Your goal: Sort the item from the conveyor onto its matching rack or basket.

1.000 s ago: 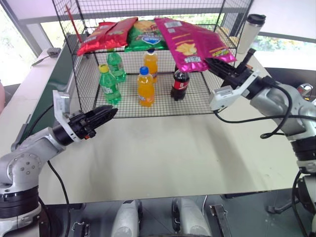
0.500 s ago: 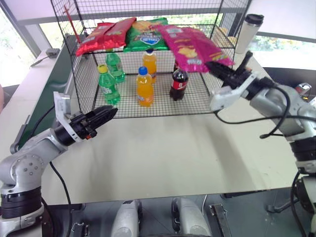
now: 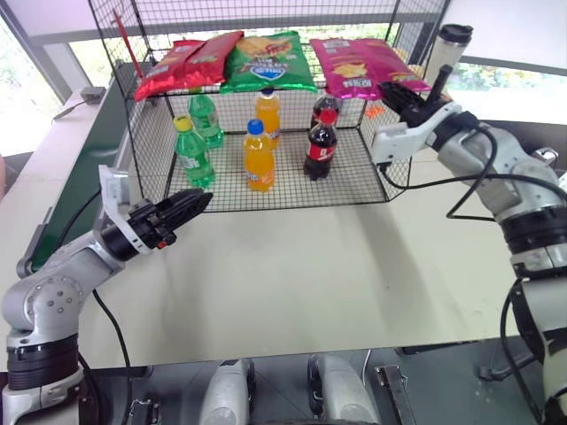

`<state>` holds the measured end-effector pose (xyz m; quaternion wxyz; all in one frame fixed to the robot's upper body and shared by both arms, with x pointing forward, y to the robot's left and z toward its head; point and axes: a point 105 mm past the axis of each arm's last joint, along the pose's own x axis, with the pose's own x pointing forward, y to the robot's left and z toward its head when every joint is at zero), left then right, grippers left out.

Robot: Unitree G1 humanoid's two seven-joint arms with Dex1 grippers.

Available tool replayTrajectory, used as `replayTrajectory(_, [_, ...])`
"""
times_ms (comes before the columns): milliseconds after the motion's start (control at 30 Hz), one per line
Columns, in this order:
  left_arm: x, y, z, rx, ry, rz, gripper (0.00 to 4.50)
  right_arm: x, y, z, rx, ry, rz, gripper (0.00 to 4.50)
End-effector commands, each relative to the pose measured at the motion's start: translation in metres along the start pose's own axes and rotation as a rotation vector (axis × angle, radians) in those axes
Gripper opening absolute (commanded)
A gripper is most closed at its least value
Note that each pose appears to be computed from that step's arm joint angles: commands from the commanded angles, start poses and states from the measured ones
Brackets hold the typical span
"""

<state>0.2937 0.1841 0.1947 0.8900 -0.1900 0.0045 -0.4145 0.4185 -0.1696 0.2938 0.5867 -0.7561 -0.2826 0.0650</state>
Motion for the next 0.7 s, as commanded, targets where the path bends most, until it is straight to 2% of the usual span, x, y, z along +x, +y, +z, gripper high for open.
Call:
replayTrajectory(33, [0.000,-0.012,0.008,0.039,-0.025,-0.033,2.03,0.004,-0.024,-0.005,0.009,0.010,-0.086,0.26])
replayTrajectory(100, [-0.001,-0.014,0.010,0.035,-0.033,-0.037,2.04,0.003,-0.027,-0.006,0.042,0.008,-0.101,0.77])
replayTrajectory(167, [-0.001,-0.015,0.009,0.036,-0.031,-0.035,2.04,0.001,-0.025,-0.008,0.080,0.014,-0.093,1.81])
replayTrajectory(333, [0.002,-0.016,0.006,0.044,-0.028,-0.021,2.04,-0.004,-0.025,-0.007,0.031,0.002,-0.103,4.37])
replayTrajectory(467, [0.007,-0.012,0.011,0.084,-0.042,0.039,2.04,-0.022,-0.030,0.001,0.050,-0.067,-0.137,4.45])
replayTrajectory(567, [0.009,-0.012,0.011,0.133,-0.028,0.071,2.04,-0.040,-0.036,0.007,0.133,-0.115,-0.174,4.45])
replayTrajectory(633, [0.010,-0.014,0.009,0.153,-0.014,0.084,2.04,-0.060,-0.051,0.009,0.306,-0.139,-0.249,4.45])
replayTrajectory(700, [0.009,-0.018,0.007,0.195,0.011,0.092,2.04,-0.081,-0.065,0.011,0.641,-0.143,-0.311,4.45])
